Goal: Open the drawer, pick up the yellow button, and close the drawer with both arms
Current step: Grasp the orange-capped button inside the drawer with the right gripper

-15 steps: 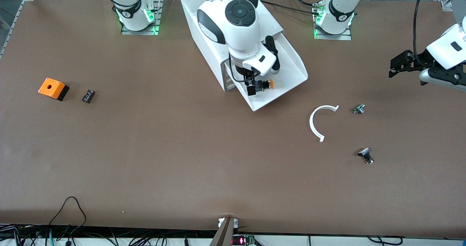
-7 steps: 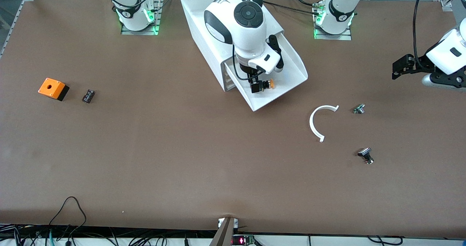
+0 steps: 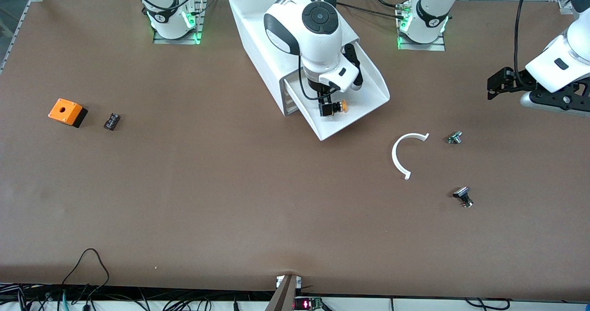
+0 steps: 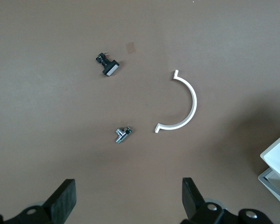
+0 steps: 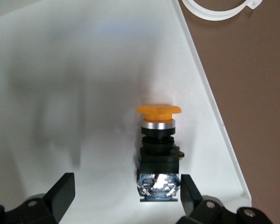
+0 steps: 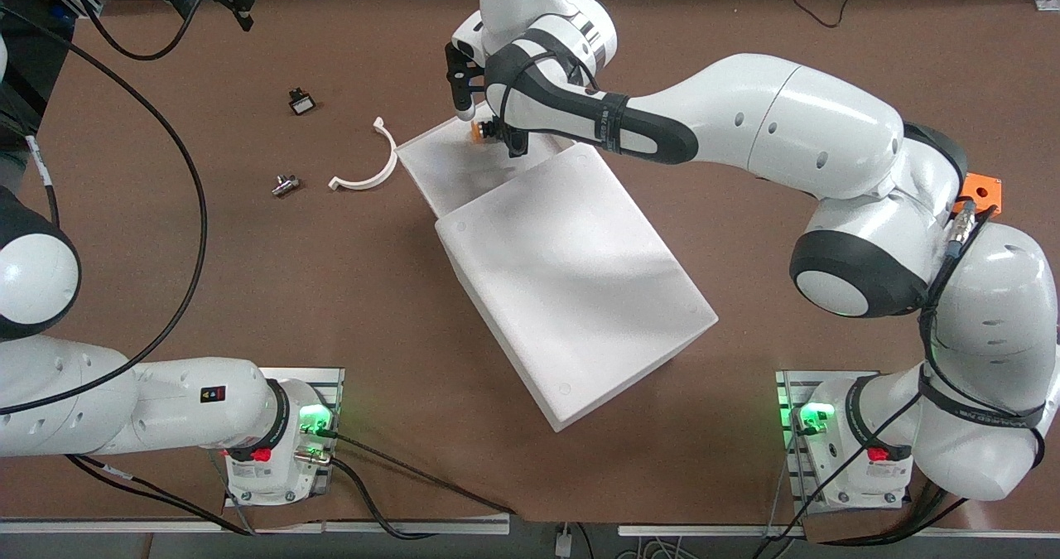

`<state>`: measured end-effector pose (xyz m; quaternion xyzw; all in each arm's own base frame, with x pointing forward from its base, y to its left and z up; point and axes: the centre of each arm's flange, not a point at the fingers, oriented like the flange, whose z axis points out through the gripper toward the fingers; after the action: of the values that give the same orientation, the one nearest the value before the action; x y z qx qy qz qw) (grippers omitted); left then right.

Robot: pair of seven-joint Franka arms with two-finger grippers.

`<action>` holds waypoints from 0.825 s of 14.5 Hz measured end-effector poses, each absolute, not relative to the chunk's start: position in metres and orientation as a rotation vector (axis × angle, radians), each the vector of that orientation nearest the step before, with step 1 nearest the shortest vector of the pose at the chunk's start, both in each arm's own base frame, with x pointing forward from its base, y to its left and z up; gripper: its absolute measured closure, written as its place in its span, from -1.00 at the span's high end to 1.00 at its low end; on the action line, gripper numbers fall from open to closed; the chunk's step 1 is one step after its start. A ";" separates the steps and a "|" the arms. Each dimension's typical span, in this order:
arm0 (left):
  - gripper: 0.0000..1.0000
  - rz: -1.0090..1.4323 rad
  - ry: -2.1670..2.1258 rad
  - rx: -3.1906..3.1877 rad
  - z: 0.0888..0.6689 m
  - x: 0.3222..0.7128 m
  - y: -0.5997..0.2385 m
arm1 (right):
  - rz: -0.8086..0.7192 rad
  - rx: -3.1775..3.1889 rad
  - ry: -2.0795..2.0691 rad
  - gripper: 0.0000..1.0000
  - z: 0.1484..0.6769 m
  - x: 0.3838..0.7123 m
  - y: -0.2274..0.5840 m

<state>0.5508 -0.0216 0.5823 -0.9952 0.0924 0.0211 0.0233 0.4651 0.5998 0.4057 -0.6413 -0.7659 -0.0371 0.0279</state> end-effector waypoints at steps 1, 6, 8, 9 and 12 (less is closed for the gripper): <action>1.00 0.064 0.276 -3.082 0.583 0.551 -0.022 | -0.123 -1.979 -2.364 1.00 0.403 0.466 0.601; 1.00 0.062 0.274 -3.082 0.583 0.551 -0.025 | -0.114 -1.985 -2.363 0.99 0.386 0.469 0.603; 0.99 0.061 0.289 -3.080 0.583 0.551 -0.031 | -0.114 -1.985 -2.363 0.95 0.386 0.469 0.603; 0.99 0.061 0.295 -3.079 0.583 0.550 -0.034 | -0.115 -1.984 -2.364 0.71 0.386 0.468 0.603; 0.99 0.060 0.301 -3.078 0.583 0.550 -0.037 | -0.121 -1.973 -2.372 0.03 0.387 0.463 0.608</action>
<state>0.5502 -0.0370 0.5834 -0.9948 0.0973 0.0193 0.0241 0.4634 0.6080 0.3874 -0.6388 -0.7679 -0.0392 0.0269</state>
